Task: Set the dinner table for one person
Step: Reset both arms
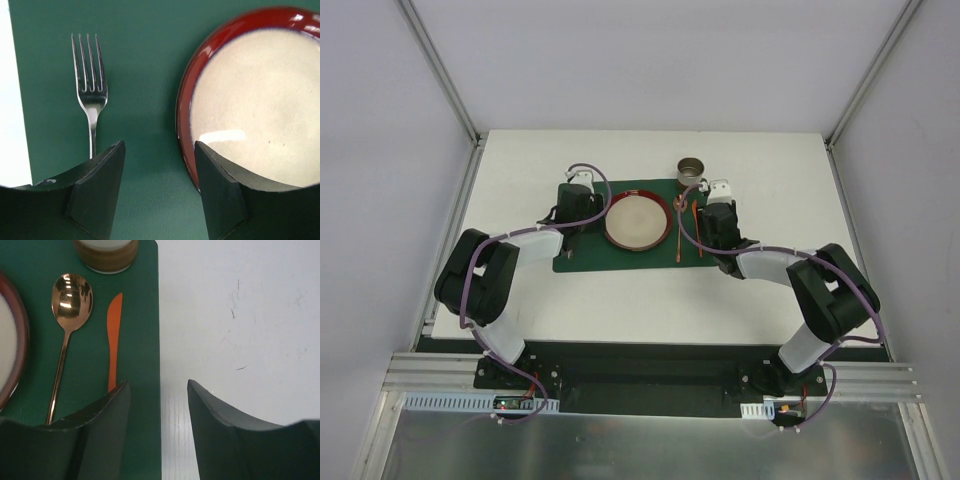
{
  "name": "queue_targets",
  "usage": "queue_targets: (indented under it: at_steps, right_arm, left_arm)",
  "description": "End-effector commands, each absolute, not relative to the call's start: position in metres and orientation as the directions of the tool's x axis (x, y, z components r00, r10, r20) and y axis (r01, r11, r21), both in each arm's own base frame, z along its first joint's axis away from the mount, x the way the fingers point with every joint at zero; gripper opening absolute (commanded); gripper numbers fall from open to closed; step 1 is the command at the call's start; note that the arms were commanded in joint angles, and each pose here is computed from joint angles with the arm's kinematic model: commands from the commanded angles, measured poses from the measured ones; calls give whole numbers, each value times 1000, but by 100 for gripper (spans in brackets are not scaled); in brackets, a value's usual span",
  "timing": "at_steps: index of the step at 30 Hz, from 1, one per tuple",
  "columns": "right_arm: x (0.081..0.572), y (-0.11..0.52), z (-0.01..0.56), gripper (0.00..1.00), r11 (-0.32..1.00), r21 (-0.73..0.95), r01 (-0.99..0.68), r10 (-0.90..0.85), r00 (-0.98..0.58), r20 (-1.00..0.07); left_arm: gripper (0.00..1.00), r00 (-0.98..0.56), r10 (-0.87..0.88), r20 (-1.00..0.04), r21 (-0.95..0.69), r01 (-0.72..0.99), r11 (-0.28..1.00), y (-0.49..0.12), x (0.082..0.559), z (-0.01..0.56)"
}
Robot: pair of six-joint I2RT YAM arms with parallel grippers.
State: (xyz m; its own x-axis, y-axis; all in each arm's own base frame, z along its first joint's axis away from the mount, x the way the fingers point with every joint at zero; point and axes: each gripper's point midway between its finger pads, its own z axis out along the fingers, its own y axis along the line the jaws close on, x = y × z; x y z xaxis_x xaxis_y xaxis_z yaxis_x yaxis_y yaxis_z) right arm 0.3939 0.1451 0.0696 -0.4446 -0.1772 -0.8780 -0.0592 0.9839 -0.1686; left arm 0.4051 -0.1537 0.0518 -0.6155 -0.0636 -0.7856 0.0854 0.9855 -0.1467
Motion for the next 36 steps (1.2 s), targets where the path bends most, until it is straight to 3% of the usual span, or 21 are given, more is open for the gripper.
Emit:
queue_targets:
  at_steps: [1, 5, 14, 15, 16, 25, 26, 27, 36]
  right_arm:
    - [417, 161, 106, 53, 992, -112, -52, -123, -322, -939]
    - [418, 162, 106, 53, 992, -117, -54, -129, -323, -938]
    - [420, 162, 103, 53, 990, -129, -51, -138, -343, -929]
    - [420, 161, 103, 52, 990, -130, -49, -139, -343, -929]
    - [420, 162, 104, 52, 990, -129, -48, -138, -342, -930]
    - [419, 160, 103, 57, 990, -131, -42, -138, -346, -928]
    - [419, 160, 104, 66, 991, -130, -40, -136, -344, -929]
    - [418, 161, 103, 97, 990, -129, -53, -140, -346, -928]
    - [416, 160, 102, 100, 988, -145, -59, -157, -359, -920]
  left_arm:
    - [59, -489, -86, -868, -158, 108, 982, -159, 428, 85]
    - [68, -474, -114, -873, -168, 74, 983, -155, 428, 85]
    - [67, -443, -96, -891, -151, 90, 984, -157, 431, 84]
    - [74, -441, -94, -892, -149, 91, 985, -157, 431, 85]
    - [99, -441, -93, -893, -147, 90, 985, -157, 431, 84]
    - [99, -419, -79, -905, -118, 68, 991, -157, 429, 87]
    - [99, -417, -78, -906, -116, 66, 991, -157, 429, 88]
    - [99, -413, -79, -907, -113, 58, 992, -156, 429, 88]
    - [99, -406, -71, -911, -96, 42, 995, -156, 428, 88]
